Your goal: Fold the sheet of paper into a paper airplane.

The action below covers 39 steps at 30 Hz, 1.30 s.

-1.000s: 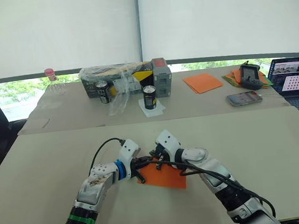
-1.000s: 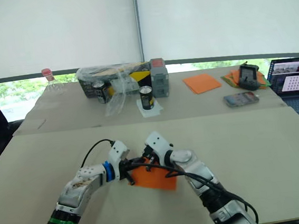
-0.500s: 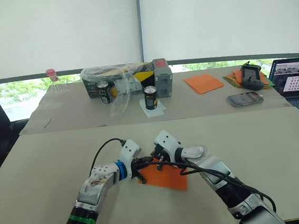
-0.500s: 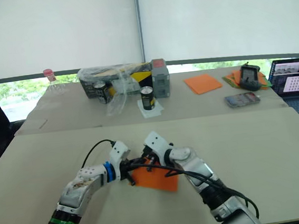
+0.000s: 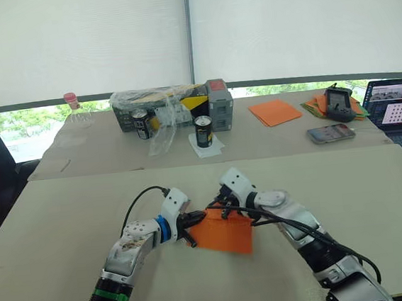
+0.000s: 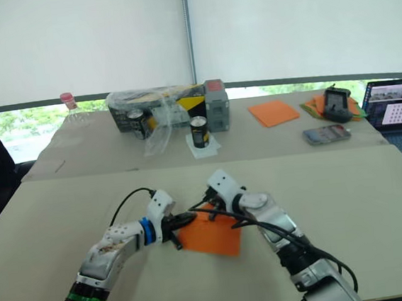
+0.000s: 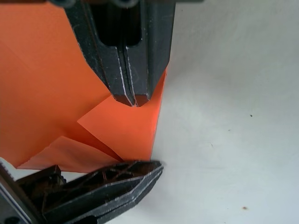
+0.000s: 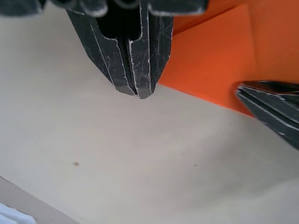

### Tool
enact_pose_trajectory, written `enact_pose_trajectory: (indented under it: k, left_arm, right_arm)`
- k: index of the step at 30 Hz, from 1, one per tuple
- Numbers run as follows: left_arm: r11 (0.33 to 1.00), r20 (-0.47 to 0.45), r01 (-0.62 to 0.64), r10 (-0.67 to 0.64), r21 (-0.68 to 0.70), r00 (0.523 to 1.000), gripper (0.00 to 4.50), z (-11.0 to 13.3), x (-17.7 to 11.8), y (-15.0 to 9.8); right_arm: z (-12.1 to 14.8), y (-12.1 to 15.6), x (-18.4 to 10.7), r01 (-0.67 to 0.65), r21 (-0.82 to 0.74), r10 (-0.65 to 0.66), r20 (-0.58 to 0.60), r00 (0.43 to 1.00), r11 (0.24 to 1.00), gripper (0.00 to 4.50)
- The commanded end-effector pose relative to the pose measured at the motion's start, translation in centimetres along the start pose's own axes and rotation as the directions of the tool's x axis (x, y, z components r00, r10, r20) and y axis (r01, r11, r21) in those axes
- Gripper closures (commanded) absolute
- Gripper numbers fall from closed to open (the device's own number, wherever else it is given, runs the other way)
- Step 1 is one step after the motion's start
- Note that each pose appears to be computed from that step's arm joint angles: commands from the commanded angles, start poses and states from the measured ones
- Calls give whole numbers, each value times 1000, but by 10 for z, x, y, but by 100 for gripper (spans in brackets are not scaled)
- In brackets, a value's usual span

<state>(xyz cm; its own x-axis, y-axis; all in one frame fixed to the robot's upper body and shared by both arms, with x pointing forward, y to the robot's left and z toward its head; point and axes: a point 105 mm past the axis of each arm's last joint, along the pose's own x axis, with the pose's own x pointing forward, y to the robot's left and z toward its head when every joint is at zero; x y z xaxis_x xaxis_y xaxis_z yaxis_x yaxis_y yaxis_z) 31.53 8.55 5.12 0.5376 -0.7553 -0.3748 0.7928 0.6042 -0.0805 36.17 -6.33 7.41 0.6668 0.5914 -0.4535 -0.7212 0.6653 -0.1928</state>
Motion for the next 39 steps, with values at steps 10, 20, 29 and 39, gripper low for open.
enact_pose_trajectory:
  k: [10,20,29,39]
  left_arm:
    - [993,-174,-34,15,-110,985,447,-53,1,-2]
    - [995,-145,-20,5,-101,989,447,-45,7,-6]
    - [995,-143,-17,4,-96,990,447,-45,9,-7]
    - [995,-142,-25,11,-95,990,447,-46,8,-6]
  right_arm:
    - [19,-19,-7,83,-26,-79,121,990,996,450]
    - [46,-8,-21,23,-68,-6,236,972,997,450]
    - [12,20,-10,-77,-57,83,126,989,995,450]
    - [-18,-16,-13,64,20,-64,-12,998,998,450]
